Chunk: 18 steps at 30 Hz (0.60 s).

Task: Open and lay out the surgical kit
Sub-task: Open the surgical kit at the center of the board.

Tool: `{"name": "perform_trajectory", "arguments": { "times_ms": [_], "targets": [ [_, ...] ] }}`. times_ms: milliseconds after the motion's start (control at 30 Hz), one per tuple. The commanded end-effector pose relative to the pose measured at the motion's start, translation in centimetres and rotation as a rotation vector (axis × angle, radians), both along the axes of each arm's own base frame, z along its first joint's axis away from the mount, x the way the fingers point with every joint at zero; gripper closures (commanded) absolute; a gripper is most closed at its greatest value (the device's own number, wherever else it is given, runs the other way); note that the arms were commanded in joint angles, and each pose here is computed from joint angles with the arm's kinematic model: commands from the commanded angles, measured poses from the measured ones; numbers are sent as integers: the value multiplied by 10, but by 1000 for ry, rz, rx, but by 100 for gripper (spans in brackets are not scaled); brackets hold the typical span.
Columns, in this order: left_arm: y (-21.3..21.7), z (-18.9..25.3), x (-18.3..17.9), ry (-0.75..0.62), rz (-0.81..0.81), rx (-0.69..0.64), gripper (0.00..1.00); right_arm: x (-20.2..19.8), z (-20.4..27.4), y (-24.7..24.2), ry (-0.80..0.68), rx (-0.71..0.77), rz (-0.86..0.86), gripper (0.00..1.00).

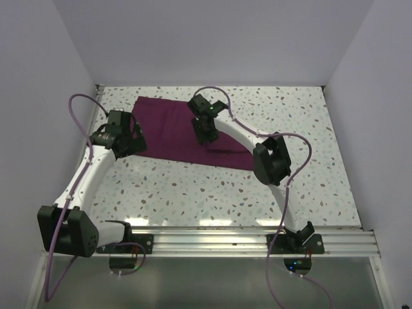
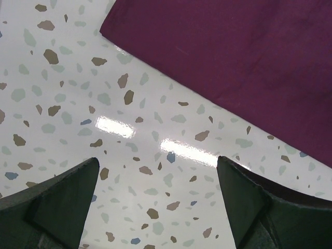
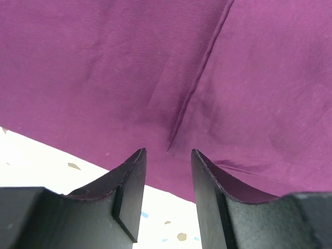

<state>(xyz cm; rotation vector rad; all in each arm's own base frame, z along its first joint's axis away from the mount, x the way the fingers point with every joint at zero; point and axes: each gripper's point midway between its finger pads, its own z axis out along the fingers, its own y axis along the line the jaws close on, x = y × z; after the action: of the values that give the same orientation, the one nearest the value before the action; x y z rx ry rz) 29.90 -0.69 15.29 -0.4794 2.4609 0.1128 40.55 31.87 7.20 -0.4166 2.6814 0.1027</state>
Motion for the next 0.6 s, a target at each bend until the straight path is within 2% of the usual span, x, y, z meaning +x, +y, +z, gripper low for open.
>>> {"name": "perform_trajectory", "arguments": {
  "times_ms": [0, 300, 400, 567],
  "targets": [
    [1, 8, 3, -48, -2, 5, 0, -1, -13, -6, 7, -71, 23, 57],
    [3, 12, 7, -58, -8, 25, 0, -1, -34, -16, 25, -149, 8, 64],
    [4, 10, 8, -51, -10, 31, 0, 0, -34, -15, 23, -152, 10, 68],
    [3, 9, 10, -51, -15, 27, 0, 2, -26, -15, 14, -148, 5, 83]
  ]
}}
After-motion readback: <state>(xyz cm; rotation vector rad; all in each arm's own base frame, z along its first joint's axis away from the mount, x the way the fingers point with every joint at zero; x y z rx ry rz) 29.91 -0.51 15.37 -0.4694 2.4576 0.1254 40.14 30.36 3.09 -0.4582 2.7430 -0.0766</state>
